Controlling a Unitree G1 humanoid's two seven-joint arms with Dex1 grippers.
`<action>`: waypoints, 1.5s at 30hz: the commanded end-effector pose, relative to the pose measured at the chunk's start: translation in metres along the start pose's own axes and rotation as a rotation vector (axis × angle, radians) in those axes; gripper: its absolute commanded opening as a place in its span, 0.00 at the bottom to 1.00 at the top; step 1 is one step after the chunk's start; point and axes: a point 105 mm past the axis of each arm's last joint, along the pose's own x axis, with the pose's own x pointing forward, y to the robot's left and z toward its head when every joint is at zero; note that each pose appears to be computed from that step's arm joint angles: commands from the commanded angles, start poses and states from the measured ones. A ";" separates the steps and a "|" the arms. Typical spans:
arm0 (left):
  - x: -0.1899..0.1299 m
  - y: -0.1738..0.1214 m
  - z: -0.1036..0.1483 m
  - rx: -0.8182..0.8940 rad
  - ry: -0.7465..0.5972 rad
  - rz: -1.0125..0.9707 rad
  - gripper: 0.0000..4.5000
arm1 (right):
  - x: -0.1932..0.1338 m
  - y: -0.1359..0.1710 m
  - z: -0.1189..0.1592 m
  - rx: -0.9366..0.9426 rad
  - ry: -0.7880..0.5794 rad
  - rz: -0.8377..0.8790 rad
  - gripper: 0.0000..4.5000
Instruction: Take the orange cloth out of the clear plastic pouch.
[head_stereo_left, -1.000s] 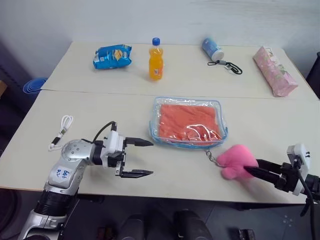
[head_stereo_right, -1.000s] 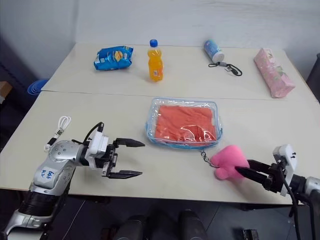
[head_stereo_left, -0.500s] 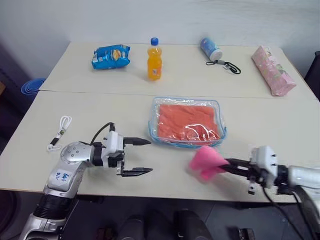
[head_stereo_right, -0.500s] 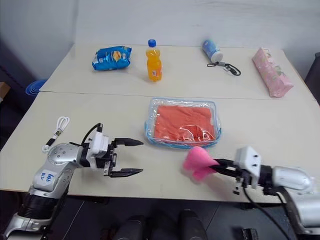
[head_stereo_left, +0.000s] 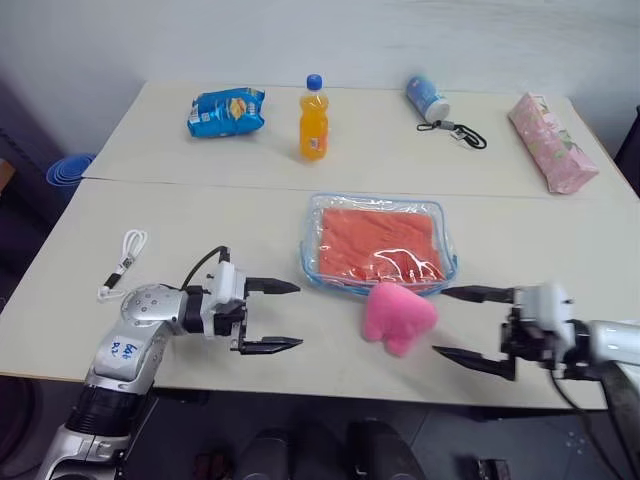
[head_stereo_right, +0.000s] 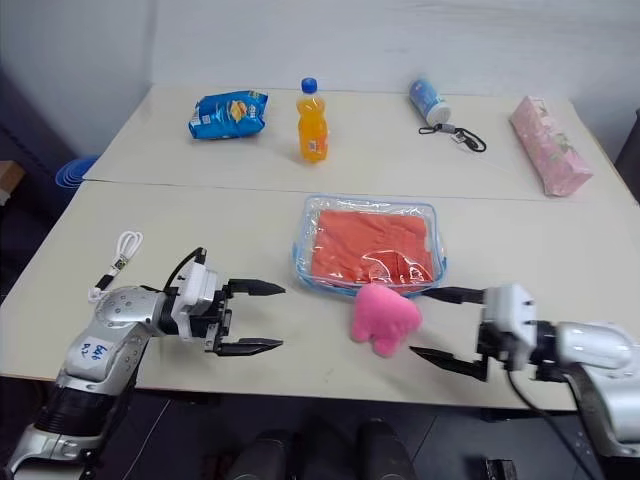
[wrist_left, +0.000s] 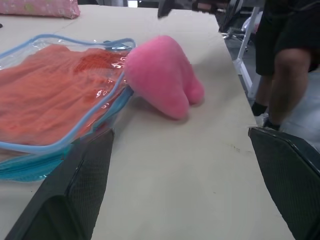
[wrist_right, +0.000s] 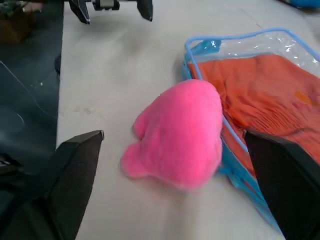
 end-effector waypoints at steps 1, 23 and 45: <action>-0.013 0.002 0.002 0.005 -0.003 0.028 1.00 | -0.025 -0.018 -0.005 -0.058 0.053 -0.043 1.00; 0.035 0.015 0.013 0.132 -0.035 -0.003 1.00 | 0.063 -0.103 -0.030 -0.580 0.141 0.061 0.64; 0.175 0.031 0.005 0.275 0.044 -0.103 0.87 | 0.069 -0.086 -0.042 -0.442 0.164 0.127 0.00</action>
